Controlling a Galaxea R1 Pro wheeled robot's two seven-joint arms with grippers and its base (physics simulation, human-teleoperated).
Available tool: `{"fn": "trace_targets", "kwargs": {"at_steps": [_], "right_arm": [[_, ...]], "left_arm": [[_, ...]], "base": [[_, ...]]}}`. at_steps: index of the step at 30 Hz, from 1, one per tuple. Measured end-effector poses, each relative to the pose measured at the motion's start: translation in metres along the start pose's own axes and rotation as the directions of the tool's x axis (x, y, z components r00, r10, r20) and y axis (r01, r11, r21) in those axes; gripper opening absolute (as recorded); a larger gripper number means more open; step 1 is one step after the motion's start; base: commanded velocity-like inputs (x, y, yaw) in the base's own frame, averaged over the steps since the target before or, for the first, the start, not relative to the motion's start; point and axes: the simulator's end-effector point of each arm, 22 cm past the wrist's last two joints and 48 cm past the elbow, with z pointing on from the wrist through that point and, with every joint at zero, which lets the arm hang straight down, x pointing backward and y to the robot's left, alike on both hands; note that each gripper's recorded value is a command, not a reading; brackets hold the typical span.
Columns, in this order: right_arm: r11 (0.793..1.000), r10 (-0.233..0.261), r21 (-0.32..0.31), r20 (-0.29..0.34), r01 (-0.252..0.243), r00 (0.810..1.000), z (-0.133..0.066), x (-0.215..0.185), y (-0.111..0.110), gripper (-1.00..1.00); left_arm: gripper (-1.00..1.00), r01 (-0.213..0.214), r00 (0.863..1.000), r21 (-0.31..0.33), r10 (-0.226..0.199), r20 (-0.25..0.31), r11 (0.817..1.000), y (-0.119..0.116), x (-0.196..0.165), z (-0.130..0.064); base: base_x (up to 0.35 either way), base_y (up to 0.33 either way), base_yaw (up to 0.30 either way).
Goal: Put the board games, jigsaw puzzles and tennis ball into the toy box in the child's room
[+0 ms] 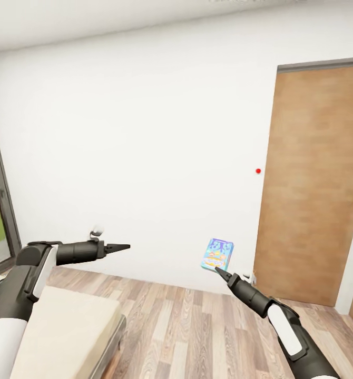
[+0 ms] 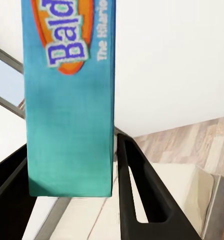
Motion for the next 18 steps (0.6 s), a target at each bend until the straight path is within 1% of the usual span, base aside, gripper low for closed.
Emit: {"fn": "trace_targets", "kwargs": {"at_steps": [18], "right_arm": [[1.000,-0.001,0.000,0.002,0.001,1.000,0.0001,0.0000,-0.0003,-1.00]], "left_arm": [[1.00,-0.001,1.000,-0.001,0.001,-0.003,1.000,0.0000,0.0008,0.0009]], "base": [[0.000,0.000,-0.276]]}}
